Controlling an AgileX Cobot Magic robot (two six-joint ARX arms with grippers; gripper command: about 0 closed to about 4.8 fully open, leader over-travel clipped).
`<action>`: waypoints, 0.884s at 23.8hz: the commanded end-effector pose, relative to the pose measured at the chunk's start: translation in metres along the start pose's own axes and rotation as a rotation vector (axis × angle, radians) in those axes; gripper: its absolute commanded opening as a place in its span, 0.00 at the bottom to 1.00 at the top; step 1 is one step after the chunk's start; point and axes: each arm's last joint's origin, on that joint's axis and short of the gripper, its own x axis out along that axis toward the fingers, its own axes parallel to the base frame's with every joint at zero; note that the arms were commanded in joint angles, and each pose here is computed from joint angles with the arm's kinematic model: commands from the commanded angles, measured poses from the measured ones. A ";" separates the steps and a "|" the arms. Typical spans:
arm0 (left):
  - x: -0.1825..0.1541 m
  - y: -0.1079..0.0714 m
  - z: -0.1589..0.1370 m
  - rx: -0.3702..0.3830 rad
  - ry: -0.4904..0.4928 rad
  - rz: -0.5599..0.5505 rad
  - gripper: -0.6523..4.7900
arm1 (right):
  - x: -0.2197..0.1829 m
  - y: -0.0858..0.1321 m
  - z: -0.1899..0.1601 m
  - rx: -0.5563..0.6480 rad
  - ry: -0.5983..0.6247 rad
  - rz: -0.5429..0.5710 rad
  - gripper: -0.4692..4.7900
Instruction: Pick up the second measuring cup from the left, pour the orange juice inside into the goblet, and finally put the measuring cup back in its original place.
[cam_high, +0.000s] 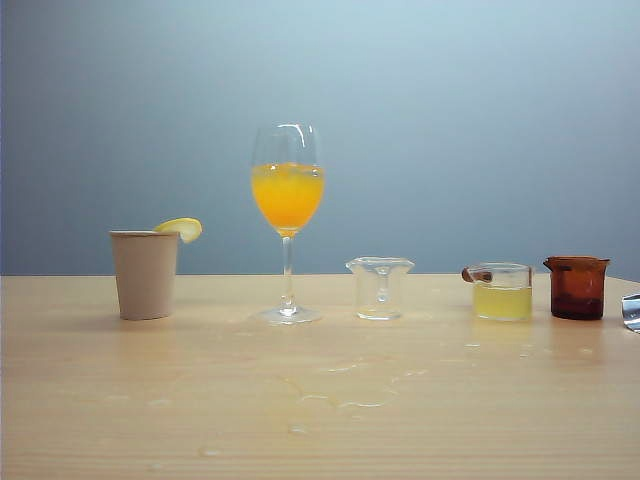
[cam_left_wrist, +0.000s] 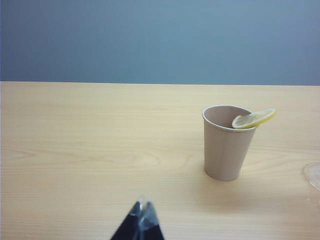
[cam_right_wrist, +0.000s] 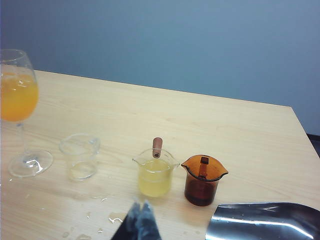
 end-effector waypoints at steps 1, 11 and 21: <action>0.000 0.000 0.002 0.000 -0.015 0.003 0.12 | 0.000 0.000 0.002 0.005 -0.014 -0.001 0.08; 0.000 0.000 0.002 0.000 -0.015 0.003 0.12 | 0.000 0.000 0.002 0.005 -0.015 -0.001 0.08; 0.000 0.000 0.002 0.000 -0.016 0.003 0.12 | 0.004 -0.015 -0.042 0.011 -0.084 -0.063 0.08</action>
